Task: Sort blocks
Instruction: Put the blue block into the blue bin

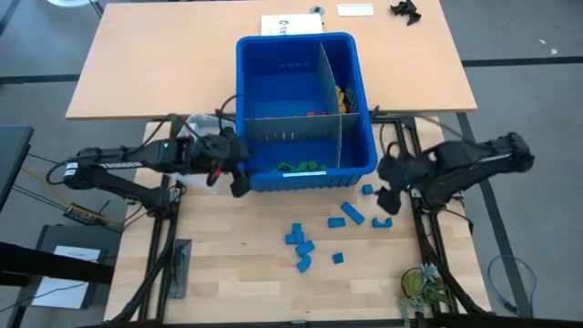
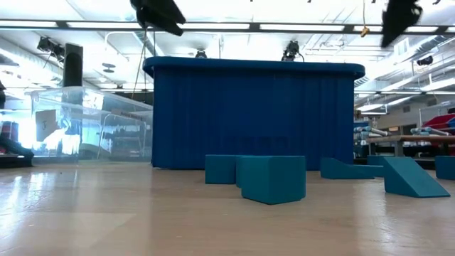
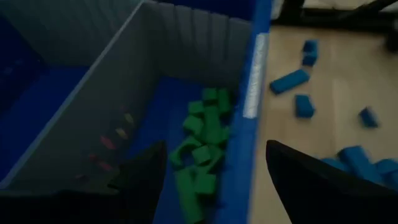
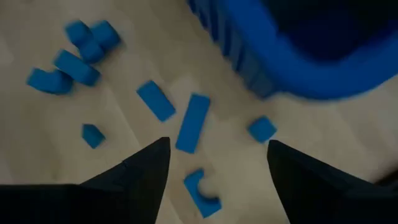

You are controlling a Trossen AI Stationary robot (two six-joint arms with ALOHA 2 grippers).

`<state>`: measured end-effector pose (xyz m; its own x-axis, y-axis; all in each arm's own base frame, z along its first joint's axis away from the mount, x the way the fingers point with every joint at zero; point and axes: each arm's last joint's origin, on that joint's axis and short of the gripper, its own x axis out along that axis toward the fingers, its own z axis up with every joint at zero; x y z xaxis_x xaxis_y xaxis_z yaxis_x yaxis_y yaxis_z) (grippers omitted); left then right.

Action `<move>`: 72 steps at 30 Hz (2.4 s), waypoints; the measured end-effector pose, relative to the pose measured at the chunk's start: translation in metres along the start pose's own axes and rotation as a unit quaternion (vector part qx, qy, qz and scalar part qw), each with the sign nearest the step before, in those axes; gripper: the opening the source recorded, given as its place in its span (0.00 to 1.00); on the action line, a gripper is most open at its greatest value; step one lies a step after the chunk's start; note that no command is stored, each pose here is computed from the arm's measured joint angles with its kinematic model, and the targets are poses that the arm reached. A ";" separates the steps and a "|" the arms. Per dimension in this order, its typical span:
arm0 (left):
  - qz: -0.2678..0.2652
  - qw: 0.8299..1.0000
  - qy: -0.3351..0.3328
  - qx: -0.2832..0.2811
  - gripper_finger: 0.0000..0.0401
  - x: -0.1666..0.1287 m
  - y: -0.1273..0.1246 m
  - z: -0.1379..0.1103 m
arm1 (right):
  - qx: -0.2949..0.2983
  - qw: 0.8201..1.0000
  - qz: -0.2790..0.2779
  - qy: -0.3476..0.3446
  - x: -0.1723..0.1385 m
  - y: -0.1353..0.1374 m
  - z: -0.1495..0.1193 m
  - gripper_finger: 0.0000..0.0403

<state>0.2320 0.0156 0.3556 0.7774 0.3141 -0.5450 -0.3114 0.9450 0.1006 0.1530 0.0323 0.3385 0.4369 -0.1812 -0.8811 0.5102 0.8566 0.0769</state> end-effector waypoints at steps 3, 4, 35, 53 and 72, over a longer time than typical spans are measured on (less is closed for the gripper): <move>-0.009 1.000 -0.005 -0.005 0.71 -0.005 -0.005 -0.007 | 0.031 0.999 -0.023 0.020 0.026 0.004 -0.016 0.71; -0.006 1.000 -0.014 -0.008 0.71 -0.007 -0.006 -0.006 | 0.051 0.998 -0.038 0.021 0.036 0.003 -0.021 0.71; 0.013 1.000 -0.024 -0.007 0.71 -0.010 -0.008 -0.007 | 0.280 0.939 -0.184 -0.083 0.198 -0.024 -0.085 0.51; 0.013 0.999 -0.024 -0.018 0.71 -0.010 -0.008 -0.007 | 0.121 0.988 -0.081 0.052 0.100 0.013 -0.048 0.31; 0.023 0.999 -0.042 -0.026 0.71 -0.010 -0.007 -0.004 | 0.095 0.959 -0.143 -0.224 0.016 0.008 0.037 0.32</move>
<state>0.2245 0.0052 0.3571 0.8038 0.3657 -0.4693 -0.3742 0.9240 0.0790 0.1913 0.0180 0.3426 0.5118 -0.6213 -0.5934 0.7641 0.6448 -0.0161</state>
